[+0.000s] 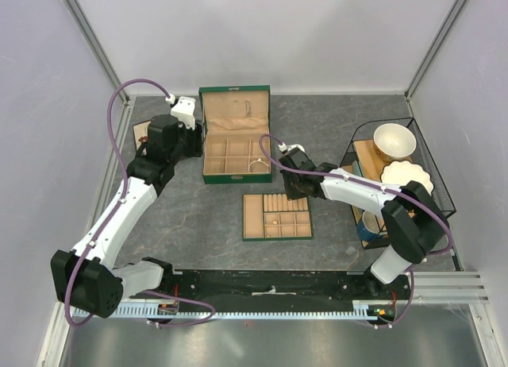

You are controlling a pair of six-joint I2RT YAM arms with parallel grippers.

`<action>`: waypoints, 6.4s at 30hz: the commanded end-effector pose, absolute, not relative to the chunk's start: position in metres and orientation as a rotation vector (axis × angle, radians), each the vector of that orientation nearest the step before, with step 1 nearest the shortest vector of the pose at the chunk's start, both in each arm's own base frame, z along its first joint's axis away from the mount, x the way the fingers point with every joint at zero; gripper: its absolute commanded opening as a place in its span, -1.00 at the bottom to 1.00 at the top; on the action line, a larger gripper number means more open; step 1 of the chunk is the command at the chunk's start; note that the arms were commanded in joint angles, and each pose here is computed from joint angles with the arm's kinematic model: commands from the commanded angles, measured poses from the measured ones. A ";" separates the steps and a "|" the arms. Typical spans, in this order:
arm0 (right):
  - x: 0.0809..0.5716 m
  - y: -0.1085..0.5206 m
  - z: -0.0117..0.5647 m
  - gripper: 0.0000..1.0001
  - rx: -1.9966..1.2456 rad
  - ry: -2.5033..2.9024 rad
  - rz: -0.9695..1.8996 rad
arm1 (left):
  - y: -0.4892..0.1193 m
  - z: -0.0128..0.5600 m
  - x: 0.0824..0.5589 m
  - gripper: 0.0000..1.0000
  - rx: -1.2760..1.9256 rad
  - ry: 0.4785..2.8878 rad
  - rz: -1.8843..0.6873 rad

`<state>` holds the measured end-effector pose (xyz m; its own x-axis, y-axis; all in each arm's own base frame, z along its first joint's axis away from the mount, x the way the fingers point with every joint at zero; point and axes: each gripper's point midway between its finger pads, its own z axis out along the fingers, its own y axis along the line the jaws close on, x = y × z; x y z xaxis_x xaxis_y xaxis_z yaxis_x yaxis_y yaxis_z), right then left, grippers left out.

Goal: Organize the mixed jewelry

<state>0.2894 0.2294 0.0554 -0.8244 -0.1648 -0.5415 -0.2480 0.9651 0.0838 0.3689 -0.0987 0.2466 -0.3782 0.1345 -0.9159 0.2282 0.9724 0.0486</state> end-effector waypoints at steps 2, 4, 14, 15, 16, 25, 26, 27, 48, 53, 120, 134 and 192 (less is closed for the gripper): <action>0.296 0.228 0.058 -1.00 -0.282 2.536 0.166 | -0.095 0.267 0.372 0.19 0.251 1.888 -0.085; 0.295 0.227 0.056 -1.00 -0.283 2.540 0.163 | -0.095 0.267 0.371 0.19 0.251 1.886 -0.086; 0.291 0.226 0.048 -1.00 -0.309 2.546 0.135 | -0.094 0.265 0.370 0.19 0.248 1.888 -0.081; 0.290 0.226 0.047 -1.00 -0.308 2.549 0.137 | -0.094 0.266 0.370 0.19 0.249 1.886 -0.083; 0.290 0.227 0.047 -1.00 -0.312 2.546 0.140 | -0.093 0.266 0.370 0.19 0.247 1.888 -0.078; 0.285 0.228 0.038 -1.00 -0.338 2.562 0.122 | -0.093 0.265 0.370 0.19 0.250 1.886 -0.076; 0.284 0.228 0.036 -1.00 -0.340 2.569 0.118 | -0.092 0.265 0.370 0.19 0.248 1.885 -0.075; 0.282 0.228 0.034 -1.00 -0.347 2.574 0.112 | -0.092 0.264 0.370 0.19 0.246 1.888 -0.074; 0.286 0.236 0.032 -1.00 -0.360 2.565 0.060 | -0.093 0.260 0.368 0.19 0.250 1.890 -0.096; 0.291 0.238 0.036 -1.00 -0.363 2.554 0.048 | -0.094 0.260 0.368 0.19 0.253 1.889 -0.101; 0.291 0.281 0.070 -0.45 -0.383 2.514 0.239 | -0.095 0.265 0.361 0.17 0.255 1.875 -0.123; 0.291 0.277 0.064 -0.87 -0.392 2.512 0.209 | -0.095 0.265 0.360 0.17 0.255 1.874 -0.125; 0.350 0.232 0.187 0.63 -0.255 2.220 0.212 | -0.095 0.261 0.353 0.53 0.264 1.887 -0.162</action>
<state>0.3234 0.2539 0.1321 -0.6940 -0.1776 -0.6978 -0.3139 0.9468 0.0712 0.3547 -0.0933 0.2467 -0.3527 0.1185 -0.9282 0.2424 0.9697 0.0317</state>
